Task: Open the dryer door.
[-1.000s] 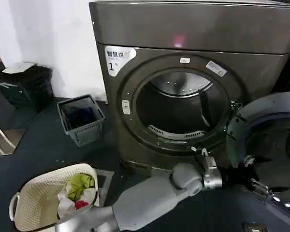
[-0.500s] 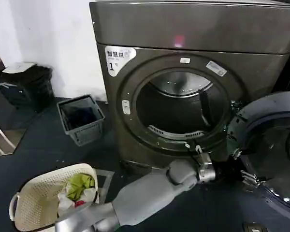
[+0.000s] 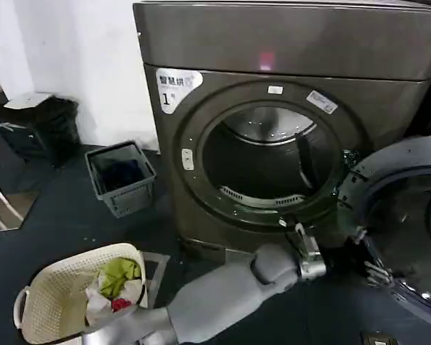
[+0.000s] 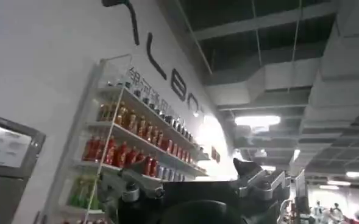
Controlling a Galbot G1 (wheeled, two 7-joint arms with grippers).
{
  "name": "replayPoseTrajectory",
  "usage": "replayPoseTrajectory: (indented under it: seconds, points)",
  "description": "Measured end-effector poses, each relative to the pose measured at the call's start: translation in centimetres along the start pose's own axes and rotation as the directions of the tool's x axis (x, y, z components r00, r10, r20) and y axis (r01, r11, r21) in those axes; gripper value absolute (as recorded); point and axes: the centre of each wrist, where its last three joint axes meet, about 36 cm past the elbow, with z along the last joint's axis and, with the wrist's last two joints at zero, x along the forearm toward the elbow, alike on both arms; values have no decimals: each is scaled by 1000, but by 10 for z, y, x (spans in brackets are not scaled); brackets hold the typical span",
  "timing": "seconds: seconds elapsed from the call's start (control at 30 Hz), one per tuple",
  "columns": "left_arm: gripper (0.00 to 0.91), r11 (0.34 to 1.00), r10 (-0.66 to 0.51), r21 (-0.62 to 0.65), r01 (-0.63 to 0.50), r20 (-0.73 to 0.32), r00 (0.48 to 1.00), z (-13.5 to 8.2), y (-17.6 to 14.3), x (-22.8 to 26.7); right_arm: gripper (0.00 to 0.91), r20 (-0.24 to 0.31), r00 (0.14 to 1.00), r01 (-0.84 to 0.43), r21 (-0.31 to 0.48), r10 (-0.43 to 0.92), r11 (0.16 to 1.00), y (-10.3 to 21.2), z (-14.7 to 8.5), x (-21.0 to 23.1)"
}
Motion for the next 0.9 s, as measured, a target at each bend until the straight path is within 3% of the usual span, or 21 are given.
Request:
replayPoseTrajectory:
  seconds: [0.23, 0.47, 0.7, 0.9]
  points:
    - [907, 998, 64, 3, -65, 135, 989, -22, -24, -4, 907, 19, 999, -37, 6, 37, 999, -13, -9, 0]
    - [907, 997, 40, -65, -32, 125, 991, -12, -14, 71, 907, 24, 998, -51, -7, 51, 999, -16, -8, 1]
    - [907, 989, -13, -147, 20, 52, 999, -30, 5, 152, 907, 25, 998, -57, -22, 58, 998, -12, -7, -4]
    - [907, 978, -62, -204, 34, -134, 989, -54, 18, 227, 907, 40, 996, -73, -19, 74, 997, -14, -15, -10]
